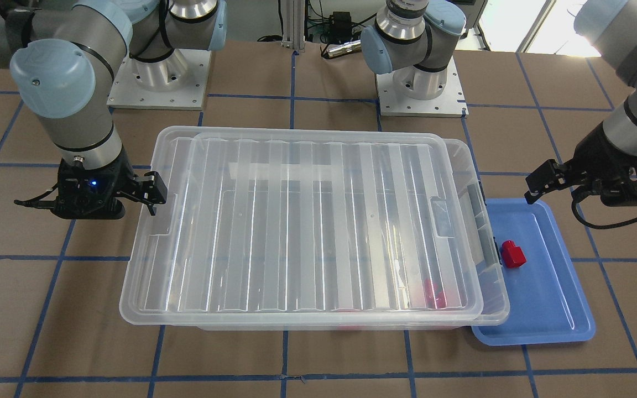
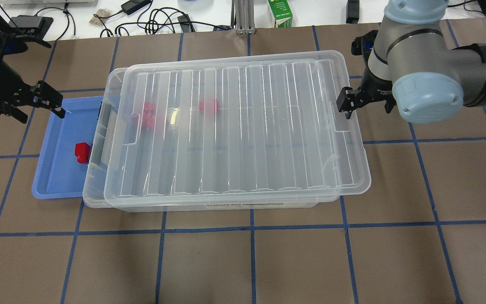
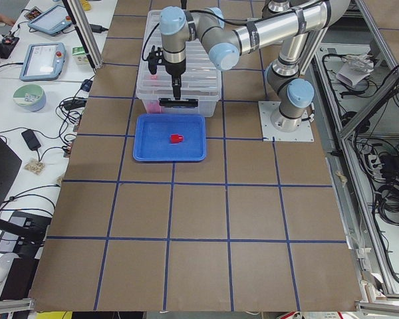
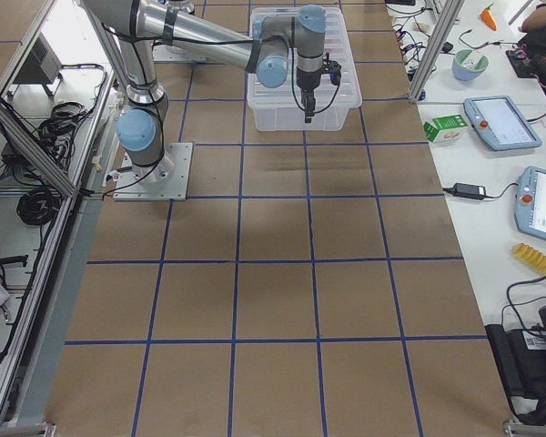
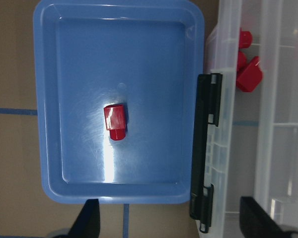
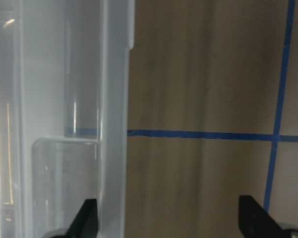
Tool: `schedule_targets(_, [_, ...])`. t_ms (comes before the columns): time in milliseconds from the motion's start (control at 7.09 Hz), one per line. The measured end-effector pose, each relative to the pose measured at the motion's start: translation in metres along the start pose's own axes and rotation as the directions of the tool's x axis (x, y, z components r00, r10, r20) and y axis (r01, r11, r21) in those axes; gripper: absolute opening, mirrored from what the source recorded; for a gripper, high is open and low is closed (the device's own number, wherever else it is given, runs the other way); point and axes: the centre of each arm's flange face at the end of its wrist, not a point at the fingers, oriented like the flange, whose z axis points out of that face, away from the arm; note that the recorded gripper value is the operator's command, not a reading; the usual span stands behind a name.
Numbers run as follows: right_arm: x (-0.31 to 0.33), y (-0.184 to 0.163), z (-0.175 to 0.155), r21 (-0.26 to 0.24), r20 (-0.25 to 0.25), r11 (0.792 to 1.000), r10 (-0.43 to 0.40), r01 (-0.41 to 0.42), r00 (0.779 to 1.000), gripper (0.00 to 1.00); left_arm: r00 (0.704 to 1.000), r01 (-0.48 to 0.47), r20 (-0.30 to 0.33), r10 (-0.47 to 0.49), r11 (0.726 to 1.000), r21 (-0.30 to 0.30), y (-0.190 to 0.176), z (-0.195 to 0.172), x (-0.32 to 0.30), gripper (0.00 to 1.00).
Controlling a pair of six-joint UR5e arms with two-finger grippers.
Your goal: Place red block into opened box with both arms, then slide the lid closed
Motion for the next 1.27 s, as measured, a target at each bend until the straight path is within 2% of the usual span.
schedule_targets(141, [0.006,-0.001,0.001,-0.004,-0.035,1.0,-0.014,0.014,0.999,1.0,1.0,0.005,0.001,-0.005,1.0,0.0,0.0,0.029,-0.019,1.0])
schedule_targets(423, [0.039,-0.005,0.008,-0.022,-0.074,1.0,0.0,-0.002,0.997,1.0,1.0,0.007,0.007,-0.007,1.0,-0.003,-0.006,0.085,-0.041,1.0])
schedule_targets(705, [0.084,-0.006,0.012,-0.036,-0.081,0.999,0.033,-0.036,0.996,1.0,1.0,0.021,0.008,-0.021,1.0,-0.004,-0.009,0.134,-0.049,1.0])
schedule_targets(987, [0.114,-0.005,0.012,-0.04,-0.083,0.998,0.047,-0.05,0.995,1.0,1.0,0.028,-0.002,-0.028,0.999,-0.023,-0.009,0.166,-0.049,1.0])
schedule_targets(1128, [0.123,-0.004,0.012,-0.041,-0.084,0.997,0.059,-0.063,0.995,1.0,0.999,0.042,-0.008,-0.043,0.998,-0.039,-0.01,0.178,-0.048,0.98])
schedule_targets(1269, [0.13,-0.003,0.012,-0.041,-0.084,0.996,0.069,-0.073,0.994,1.0,0.998,0.065,-0.01,-0.066,0.997,-0.05,-0.011,0.188,-0.045,0.91])
